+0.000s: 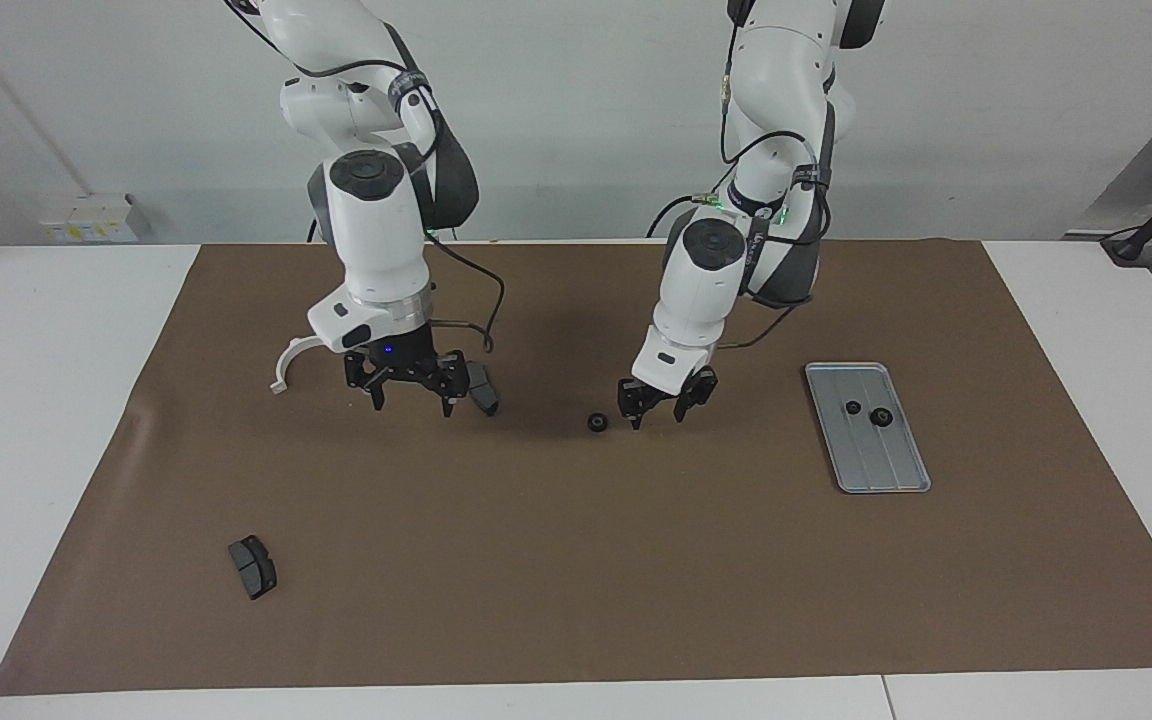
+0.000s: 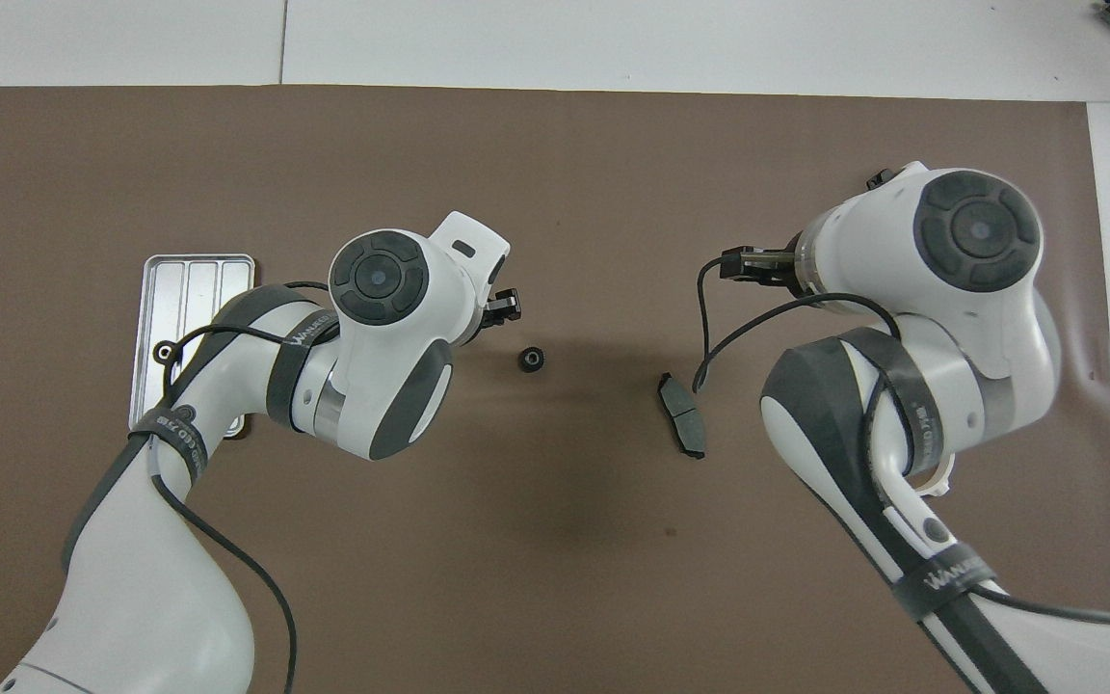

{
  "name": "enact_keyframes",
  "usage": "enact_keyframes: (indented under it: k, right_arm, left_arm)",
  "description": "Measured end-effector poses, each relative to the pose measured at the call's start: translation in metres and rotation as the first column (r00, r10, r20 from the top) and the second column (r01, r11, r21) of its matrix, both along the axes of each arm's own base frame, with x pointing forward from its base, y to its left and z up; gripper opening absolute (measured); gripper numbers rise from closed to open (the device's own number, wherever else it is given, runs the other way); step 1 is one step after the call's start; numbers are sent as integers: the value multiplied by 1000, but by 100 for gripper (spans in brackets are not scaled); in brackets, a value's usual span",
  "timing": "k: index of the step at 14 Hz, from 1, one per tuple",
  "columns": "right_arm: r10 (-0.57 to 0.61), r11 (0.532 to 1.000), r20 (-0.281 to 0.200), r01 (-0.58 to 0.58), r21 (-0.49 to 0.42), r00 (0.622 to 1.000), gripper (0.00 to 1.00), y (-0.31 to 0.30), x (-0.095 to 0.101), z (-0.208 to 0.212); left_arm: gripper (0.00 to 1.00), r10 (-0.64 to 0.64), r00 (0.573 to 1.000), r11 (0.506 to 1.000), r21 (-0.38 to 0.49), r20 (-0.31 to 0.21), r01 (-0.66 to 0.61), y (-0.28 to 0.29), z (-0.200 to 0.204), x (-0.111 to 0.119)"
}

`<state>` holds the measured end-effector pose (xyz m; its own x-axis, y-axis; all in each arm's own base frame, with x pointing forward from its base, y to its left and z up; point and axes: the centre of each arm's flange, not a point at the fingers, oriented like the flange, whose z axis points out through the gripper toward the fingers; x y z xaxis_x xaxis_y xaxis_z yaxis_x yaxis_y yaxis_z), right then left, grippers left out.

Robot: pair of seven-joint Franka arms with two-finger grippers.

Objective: Pick bearing gear from pile to tray

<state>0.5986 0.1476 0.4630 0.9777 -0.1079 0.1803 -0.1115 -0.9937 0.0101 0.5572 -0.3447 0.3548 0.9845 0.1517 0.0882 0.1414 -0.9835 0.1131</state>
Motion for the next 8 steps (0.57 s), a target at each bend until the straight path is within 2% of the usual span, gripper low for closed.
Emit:
enact_keyframes:
  k: [3, 8]
  right_arm:
    - [57, 998, -7, -57, 11, 998, 100, -41, -8, 37]
    - [70, 997, -33, -71, -7, 997, 100, -64, -18, 75]
  left_arm:
    - [72, -7, 1000, 1000, -11, 17, 8, -22, 3, 1]
    - [72, -47, 999, 999, 6, -2, 47, -53, -28, -10]
